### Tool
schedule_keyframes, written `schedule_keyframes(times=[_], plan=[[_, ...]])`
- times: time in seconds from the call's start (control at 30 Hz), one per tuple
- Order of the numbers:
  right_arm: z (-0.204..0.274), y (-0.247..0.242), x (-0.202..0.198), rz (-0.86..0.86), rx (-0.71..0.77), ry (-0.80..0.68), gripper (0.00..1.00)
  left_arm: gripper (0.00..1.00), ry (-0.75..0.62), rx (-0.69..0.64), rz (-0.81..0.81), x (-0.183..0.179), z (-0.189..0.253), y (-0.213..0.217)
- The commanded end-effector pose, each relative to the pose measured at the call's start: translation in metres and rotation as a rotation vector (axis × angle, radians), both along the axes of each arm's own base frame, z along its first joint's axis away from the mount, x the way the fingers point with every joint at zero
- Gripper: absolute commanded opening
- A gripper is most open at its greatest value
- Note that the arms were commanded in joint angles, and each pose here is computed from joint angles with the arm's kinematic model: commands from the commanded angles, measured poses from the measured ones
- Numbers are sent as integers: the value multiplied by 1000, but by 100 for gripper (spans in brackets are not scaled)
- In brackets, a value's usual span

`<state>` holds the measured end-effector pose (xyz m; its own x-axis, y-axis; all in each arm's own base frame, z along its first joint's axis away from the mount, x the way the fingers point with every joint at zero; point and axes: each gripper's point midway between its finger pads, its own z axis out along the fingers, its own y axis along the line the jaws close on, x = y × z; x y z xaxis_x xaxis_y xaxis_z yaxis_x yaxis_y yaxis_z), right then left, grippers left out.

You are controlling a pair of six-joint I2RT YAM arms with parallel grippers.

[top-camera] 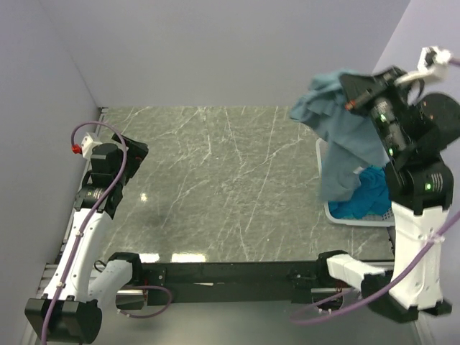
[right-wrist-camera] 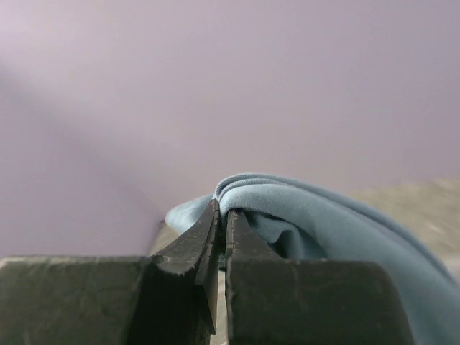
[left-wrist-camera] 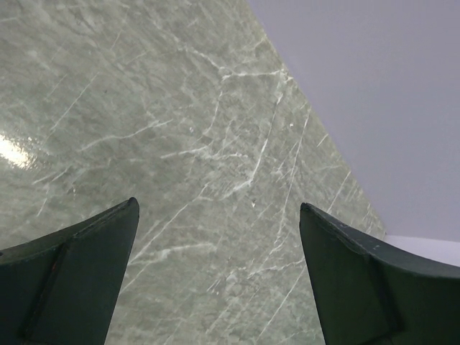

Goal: Fold and stack the t-shirts
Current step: Move the tshirt to the center of the board

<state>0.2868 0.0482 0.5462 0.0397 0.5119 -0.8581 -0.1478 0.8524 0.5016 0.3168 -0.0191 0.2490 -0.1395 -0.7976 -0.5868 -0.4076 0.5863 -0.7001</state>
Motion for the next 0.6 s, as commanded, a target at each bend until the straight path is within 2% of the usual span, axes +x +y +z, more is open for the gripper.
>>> schedule_keyframes(times=[0.0, 0.07, 0.13, 0.17, 0.4, 0.5, 0.57], plan=[[60, 56, 2, 208, -75, -174, 0, 99, -28, -23, -2, -4, 10, -2], [63, 100, 14, 346, -84, -177, 0, 99, -29, -18, 7, -9, 14, 0], [85, 122, 8, 421, -86, -244, 0, 99, -33, -15, 23, -13, 17, 3], [84, 151, 12, 511, -84, -253, 0, 99, -34, -19, 28, -19, 19, 4], [102, 240, -2, 832, -2, -369, 0, 99, -59, -14, 81, -49, 33, 15], [90, 260, 7, 891, 48, -316, 0, 99, -88, -6, 116, -62, 45, 22], [72, 259, 20, 853, 52, -236, 0, 99, -94, 1, 142, -72, 48, 28]])
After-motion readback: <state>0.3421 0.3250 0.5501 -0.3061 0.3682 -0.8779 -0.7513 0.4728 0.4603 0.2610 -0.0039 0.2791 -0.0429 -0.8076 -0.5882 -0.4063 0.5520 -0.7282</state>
